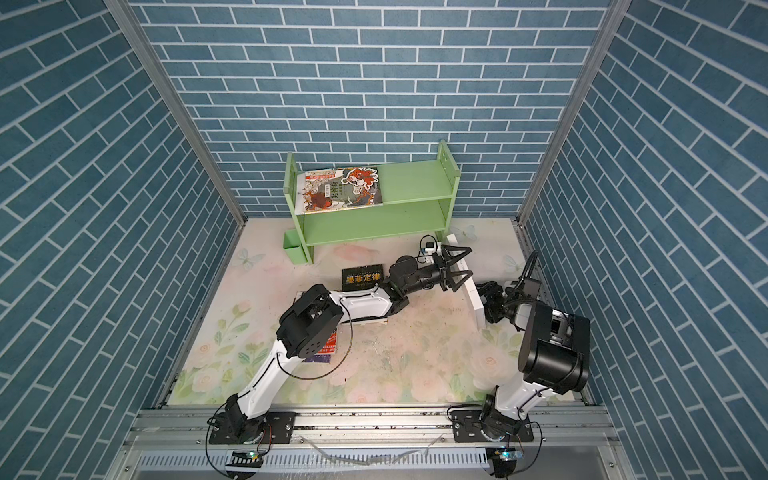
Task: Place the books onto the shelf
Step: 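Grip the white book's edges with both grippers and tilt it upright, then hold the white book upright between both grippers and lift it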
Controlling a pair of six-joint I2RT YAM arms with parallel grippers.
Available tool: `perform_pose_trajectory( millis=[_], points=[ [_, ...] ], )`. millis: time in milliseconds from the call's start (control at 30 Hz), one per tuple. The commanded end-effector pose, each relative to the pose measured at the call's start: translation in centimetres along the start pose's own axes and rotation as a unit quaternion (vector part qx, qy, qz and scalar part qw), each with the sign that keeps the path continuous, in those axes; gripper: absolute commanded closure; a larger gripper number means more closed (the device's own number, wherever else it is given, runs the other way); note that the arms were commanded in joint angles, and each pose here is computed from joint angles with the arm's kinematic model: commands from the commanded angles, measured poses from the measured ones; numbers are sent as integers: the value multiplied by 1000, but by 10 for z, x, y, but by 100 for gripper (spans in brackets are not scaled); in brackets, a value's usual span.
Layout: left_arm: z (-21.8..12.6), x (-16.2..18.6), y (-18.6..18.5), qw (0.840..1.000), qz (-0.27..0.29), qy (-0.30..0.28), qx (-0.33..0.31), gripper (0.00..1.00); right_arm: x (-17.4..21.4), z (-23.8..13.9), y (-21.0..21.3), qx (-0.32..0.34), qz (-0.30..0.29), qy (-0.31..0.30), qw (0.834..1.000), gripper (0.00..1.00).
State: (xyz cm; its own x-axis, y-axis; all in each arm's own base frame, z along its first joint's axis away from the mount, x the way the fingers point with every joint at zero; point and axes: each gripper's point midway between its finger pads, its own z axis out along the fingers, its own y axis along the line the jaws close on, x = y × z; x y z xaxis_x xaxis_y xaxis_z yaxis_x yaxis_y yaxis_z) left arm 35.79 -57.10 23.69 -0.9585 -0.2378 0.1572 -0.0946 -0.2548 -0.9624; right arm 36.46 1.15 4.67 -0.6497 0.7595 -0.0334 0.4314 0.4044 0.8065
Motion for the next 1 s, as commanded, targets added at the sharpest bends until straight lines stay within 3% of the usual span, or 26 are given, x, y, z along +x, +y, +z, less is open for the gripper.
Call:
perform_pose_trajectory(
  millis=[0, 500, 833, 967],
  points=[
    [-9, -29, 73, 995, -39, -53, -73, 1, 32, 7, -10, 9, 22, 67, 997, 23],
    [-35, -78, 101, 978, -96, -187, -5, 1, 34, 14, -11, 1, 32, 87, 996, 24],
    [-49, -63, 111, 978, -43, -167, -115, 1, 2, 0, 40, -15, -36, 58, 998, 25],
    [-45, -50, 98, 978, 8, -131, -159, 1, 1, -1, 55, -19, -53, 57, 997, 25]
  ],
)
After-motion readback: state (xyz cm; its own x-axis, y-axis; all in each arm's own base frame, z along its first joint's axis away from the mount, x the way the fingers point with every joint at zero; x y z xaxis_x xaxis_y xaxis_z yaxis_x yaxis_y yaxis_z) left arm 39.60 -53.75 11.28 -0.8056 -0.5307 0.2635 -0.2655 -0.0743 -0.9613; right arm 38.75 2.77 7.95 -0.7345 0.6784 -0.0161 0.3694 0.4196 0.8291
